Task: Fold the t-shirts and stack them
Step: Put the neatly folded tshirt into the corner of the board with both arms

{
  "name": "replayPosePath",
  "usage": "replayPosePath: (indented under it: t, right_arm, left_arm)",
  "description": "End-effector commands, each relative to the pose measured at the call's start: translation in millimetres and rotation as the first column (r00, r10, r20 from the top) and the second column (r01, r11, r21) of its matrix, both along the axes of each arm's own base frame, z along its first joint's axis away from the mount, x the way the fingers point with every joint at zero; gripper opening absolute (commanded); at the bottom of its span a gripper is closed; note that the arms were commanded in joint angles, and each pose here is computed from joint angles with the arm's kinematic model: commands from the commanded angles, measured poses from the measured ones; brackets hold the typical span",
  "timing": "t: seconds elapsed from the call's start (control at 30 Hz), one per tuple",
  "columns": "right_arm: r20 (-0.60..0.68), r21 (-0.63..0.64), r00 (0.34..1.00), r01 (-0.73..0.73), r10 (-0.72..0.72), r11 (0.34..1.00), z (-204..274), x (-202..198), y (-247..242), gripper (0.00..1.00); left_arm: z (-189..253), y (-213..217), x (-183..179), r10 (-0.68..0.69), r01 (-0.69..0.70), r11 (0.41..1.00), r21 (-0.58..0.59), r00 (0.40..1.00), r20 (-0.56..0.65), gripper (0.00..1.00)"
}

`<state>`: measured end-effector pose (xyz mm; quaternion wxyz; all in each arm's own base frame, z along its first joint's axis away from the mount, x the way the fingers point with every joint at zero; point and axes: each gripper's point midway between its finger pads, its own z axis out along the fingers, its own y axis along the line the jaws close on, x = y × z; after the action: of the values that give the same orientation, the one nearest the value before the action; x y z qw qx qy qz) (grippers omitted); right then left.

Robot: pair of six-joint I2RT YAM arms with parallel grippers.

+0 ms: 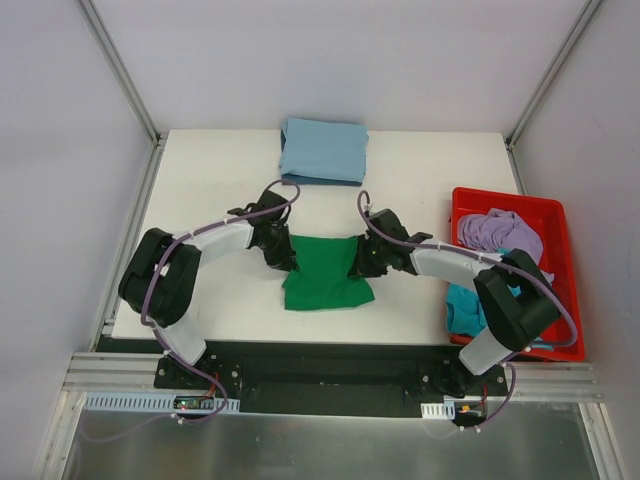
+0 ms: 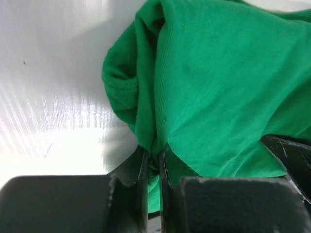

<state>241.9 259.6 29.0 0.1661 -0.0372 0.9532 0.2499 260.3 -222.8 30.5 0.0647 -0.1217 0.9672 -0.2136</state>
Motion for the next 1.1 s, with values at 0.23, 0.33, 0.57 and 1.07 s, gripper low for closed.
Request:
replayPosePath:
  t: [0.23, 0.33, 0.57, 1.07]
  right_arm:
    - [0.327, -0.053, 0.945, 0.017, 0.001, 0.998, 106, 81, 1, 0.01]
    - [0.378, -0.064, 0.926, 0.043, -0.015, 0.997, 126, 109, -1, 0.01]
    - [0.525, -0.082, 0.851, 0.076, -0.022, 0.994, 177, 181, -2, 0.01]
    - [0.639, -0.002, 0.769, 0.041, -0.03, 0.999, 206, 310, 17, 0.01]
  left_arm:
    - [111, -8, 90, -0.013, 0.03, 0.999, -0.039, 0.927, 0.374, 0.0]
    - [135, -5, 117, -0.022, 0.045, 0.998, -0.04, 0.896, 0.443, 0.0]
    - [197, -1, 185, -0.031, 0.062, 0.998, -0.03, 0.793, 0.609, 0.0]
    - [260, 11, 319, -0.073, 0.044, 0.997, 0.058, 0.566, 0.821, 0.0]
